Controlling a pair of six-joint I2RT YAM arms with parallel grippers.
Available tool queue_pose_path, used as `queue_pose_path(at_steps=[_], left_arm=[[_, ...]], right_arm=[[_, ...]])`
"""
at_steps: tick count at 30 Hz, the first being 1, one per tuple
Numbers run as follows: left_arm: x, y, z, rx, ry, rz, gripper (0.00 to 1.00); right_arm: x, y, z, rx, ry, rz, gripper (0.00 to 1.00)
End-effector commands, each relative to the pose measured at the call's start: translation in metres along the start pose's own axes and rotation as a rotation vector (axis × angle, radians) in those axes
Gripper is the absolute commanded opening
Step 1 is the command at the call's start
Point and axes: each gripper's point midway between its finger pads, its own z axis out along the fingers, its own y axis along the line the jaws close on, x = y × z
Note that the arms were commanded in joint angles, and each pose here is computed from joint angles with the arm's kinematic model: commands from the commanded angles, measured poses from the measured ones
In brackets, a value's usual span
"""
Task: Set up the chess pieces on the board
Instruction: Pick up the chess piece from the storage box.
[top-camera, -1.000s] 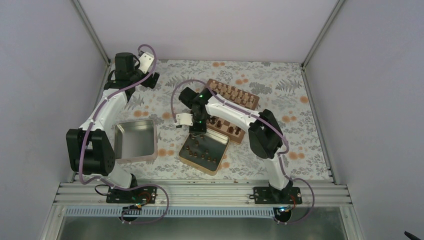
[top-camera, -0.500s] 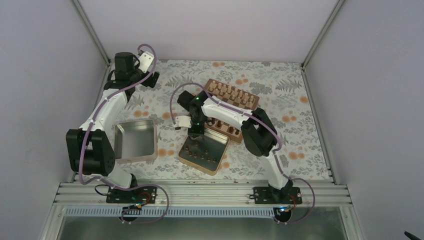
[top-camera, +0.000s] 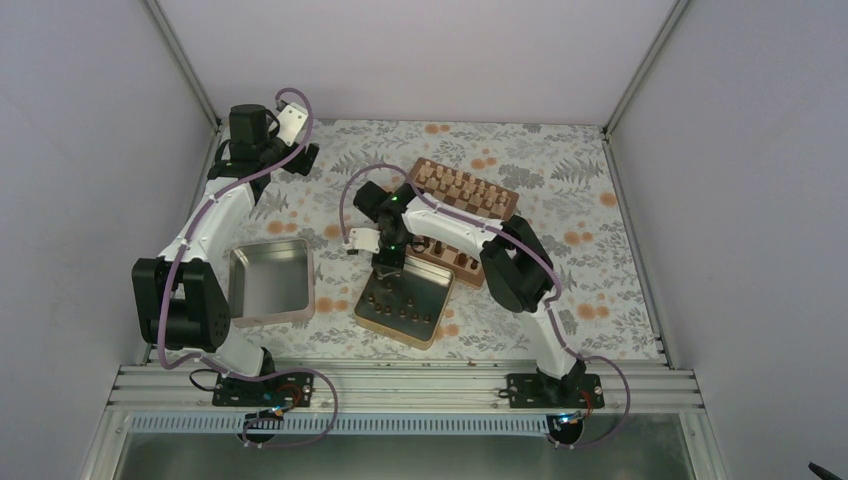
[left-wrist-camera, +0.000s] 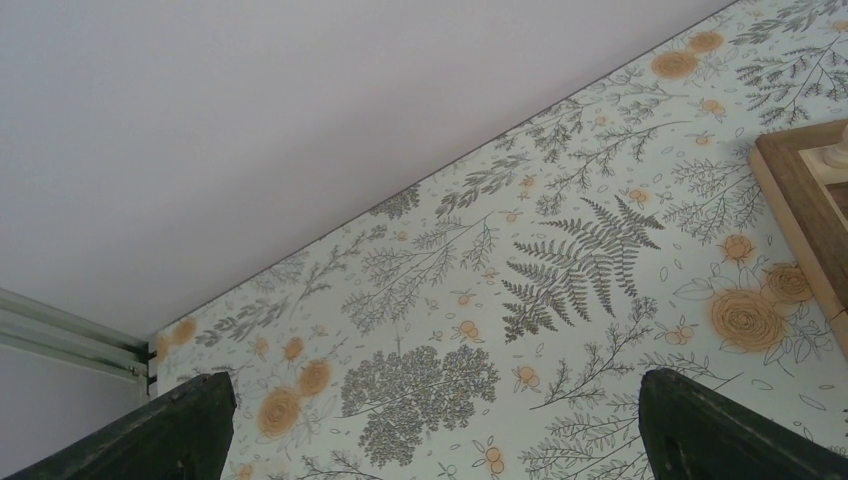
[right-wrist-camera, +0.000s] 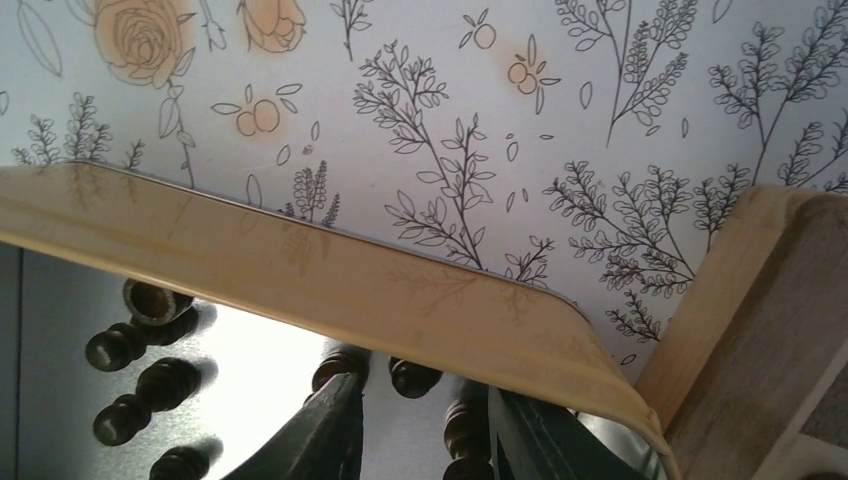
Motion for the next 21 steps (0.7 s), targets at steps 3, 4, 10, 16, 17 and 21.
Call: queue_pose_path(at_steps=[3,4,10,16,17,21], left_arm=[[-0.011,0.001,-0.009,0.002,-0.043,0.014,1.0],[-0.011,0.001,-0.009,0.002,-0.044,0.014,1.0],[-0.012,0.0,-0.009,0.008,-0.046,0.013,1.0],[-0.013,-0.001,-0.01,0.01,-0.048,0.013,1.0],[-0.012,-0.001,-0.01,0.012,-0.046,0.013,1.0],[-0.013,-0.001,-0.01,0.011,-0.046,0.013,1.0]], right_arm=[[-0.004,-0.004,-0.01,0.067,-0.02,0.021,0.36],[-0.002,-0.005,-0.012,0.081,-0.016,0.014,0.37],[0.013,-0.003,-0.023,0.116,0.028,-0.047,0.41],[0.017,-0.004,-0.031,0.131,0.044,-0.059,0.41],[0.018,-0.004,-0.03,0.13,0.05,-0.059,0.41],[0.021,-0.004,-0.026,0.127,0.062,-0.064,0.41]])
